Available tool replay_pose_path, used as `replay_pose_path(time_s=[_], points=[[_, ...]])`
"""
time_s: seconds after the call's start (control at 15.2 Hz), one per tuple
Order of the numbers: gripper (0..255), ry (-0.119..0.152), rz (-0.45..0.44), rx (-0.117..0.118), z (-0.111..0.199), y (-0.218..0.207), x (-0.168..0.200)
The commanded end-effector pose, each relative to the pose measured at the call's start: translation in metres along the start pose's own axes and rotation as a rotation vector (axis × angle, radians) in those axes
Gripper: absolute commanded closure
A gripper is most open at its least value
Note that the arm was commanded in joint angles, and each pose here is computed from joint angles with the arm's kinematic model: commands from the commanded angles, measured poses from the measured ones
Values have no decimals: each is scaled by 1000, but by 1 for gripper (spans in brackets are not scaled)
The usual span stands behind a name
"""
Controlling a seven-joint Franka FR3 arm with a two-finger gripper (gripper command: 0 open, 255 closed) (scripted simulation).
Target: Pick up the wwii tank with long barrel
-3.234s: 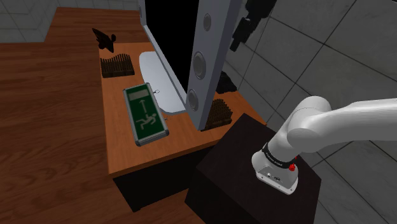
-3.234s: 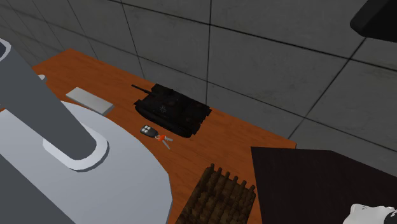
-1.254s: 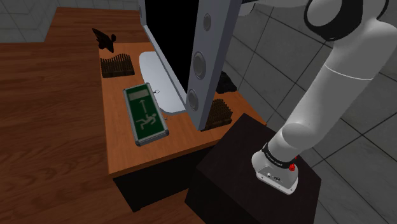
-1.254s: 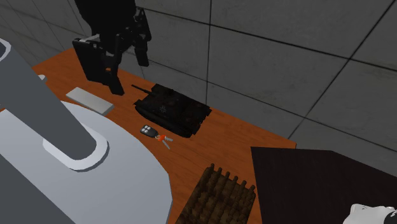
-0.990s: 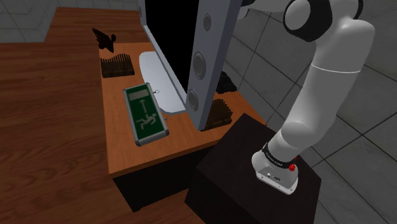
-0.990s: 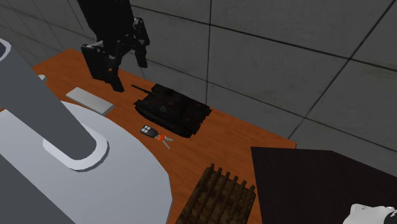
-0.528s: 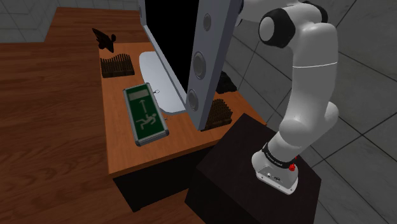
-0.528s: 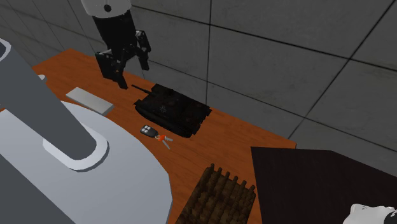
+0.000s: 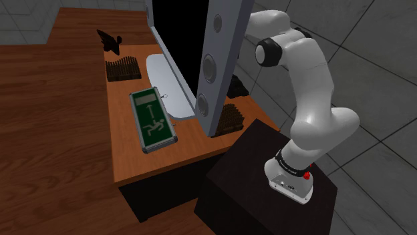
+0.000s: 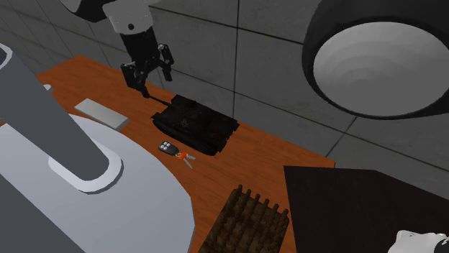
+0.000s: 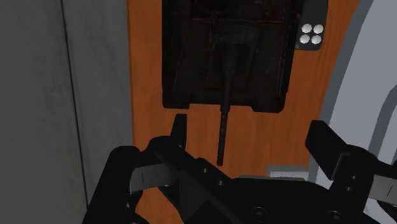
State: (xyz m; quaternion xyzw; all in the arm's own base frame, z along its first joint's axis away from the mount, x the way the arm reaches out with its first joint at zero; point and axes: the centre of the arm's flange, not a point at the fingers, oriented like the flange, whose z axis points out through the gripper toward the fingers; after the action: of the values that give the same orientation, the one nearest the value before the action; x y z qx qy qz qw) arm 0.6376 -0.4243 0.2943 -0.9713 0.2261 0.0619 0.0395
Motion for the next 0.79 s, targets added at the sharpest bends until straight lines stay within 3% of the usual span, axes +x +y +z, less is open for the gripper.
replay_pose_path(time_s=[0.0, 0.53, 0.59, 0.73], points=[[0, -7, 11, 2, 15, 8, 9], [0, -7, 11, 2, 49, 10, 14], [255, -7, 11, 2, 50, 10, 14], [255, -7, 11, 2, 49, 10, 14]])
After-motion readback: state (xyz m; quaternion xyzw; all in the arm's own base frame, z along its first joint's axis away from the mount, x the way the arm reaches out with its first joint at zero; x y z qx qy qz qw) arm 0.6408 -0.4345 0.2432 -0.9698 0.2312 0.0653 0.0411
